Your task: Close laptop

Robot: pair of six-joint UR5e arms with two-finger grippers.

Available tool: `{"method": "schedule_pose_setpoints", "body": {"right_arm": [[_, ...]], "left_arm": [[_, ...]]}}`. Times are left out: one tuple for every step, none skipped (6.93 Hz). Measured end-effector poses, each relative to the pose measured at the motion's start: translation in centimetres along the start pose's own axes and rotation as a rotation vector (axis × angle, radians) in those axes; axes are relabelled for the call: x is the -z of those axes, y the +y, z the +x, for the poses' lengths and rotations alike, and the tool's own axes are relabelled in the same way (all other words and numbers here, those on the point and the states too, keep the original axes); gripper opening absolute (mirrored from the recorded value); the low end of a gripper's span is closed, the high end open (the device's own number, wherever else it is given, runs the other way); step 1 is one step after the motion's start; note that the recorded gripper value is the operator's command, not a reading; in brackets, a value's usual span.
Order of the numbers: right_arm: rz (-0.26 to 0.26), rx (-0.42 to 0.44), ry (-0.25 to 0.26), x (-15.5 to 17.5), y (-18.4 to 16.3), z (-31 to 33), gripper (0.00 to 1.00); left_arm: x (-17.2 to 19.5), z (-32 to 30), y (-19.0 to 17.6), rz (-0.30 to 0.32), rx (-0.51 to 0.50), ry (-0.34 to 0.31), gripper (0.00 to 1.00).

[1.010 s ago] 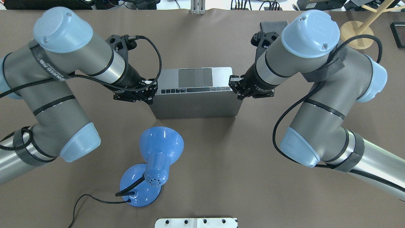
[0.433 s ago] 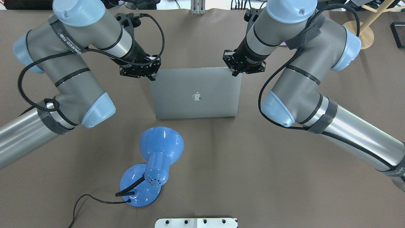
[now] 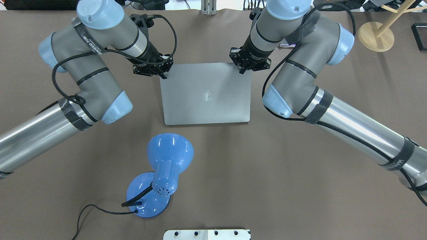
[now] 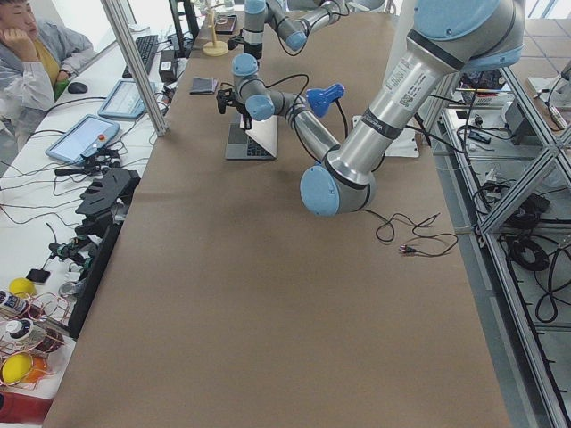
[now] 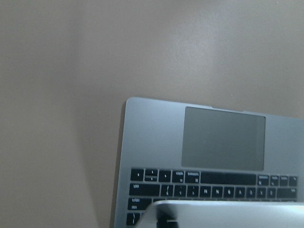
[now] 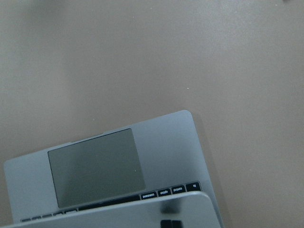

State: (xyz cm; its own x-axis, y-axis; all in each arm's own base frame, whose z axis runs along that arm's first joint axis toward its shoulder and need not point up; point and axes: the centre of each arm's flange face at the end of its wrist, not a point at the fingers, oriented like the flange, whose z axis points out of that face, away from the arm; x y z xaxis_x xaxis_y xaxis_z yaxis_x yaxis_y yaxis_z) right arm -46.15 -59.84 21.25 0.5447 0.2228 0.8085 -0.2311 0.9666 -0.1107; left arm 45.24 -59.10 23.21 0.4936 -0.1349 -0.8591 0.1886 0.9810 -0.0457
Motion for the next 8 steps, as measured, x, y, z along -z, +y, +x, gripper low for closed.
{"method": "schedule_pose_setpoints", "body": {"right_arm": [[-0.001, -0.004, 0.006, -1.5, -1.1, -0.4, 0.00], [-0.002, -0.006, 0.011, -2.9, -2.1, -0.8, 0.00], [-0.004, -0.009, 0.017, -4.3, -3.0, -0.9, 0.00], [-0.005, -0.012, 0.022, -5.5, -3.6, -0.8, 0.00], [-0.007, -0.013, 0.025, -6.5, -4.1, -0.4, 0.00], [-0.011, -0.017, 0.032, -7.2, -4.3, -0.1, 0.00], [-0.017, -0.022, 0.040, -7.8, -4.5, 0.1, 0.00], [-0.023, -0.025, 0.044, -8.2, -4.5, 0.2, 0.00]], "left_arm": [[-1.5, -0.1, -1.2, 0.020, 0.003, -0.010, 0.00], [-2.9, -0.2, -2.1, 0.036, 0.004, -0.019, 0.00], [-4.0, -0.1, -2.8, 0.050, 0.004, -0.028, 0.00], [-5.2, 0.2, -3.3, 0.064, 0.001, -0.038, 0.00], [-6.3, 0.4, -3.4, 0.074, -0.004, -0.046, 0.00], [-7.2, 0.4, -3.2, 0.075, -0.007, -0.052, 0.00], [-8.1, 0.2, -3.0, 0.074, -0.010, -0.060, 0.00], [-8.9, 0.1, -2.7, 0.071, -0.012, -0.067, 0.00]]}}
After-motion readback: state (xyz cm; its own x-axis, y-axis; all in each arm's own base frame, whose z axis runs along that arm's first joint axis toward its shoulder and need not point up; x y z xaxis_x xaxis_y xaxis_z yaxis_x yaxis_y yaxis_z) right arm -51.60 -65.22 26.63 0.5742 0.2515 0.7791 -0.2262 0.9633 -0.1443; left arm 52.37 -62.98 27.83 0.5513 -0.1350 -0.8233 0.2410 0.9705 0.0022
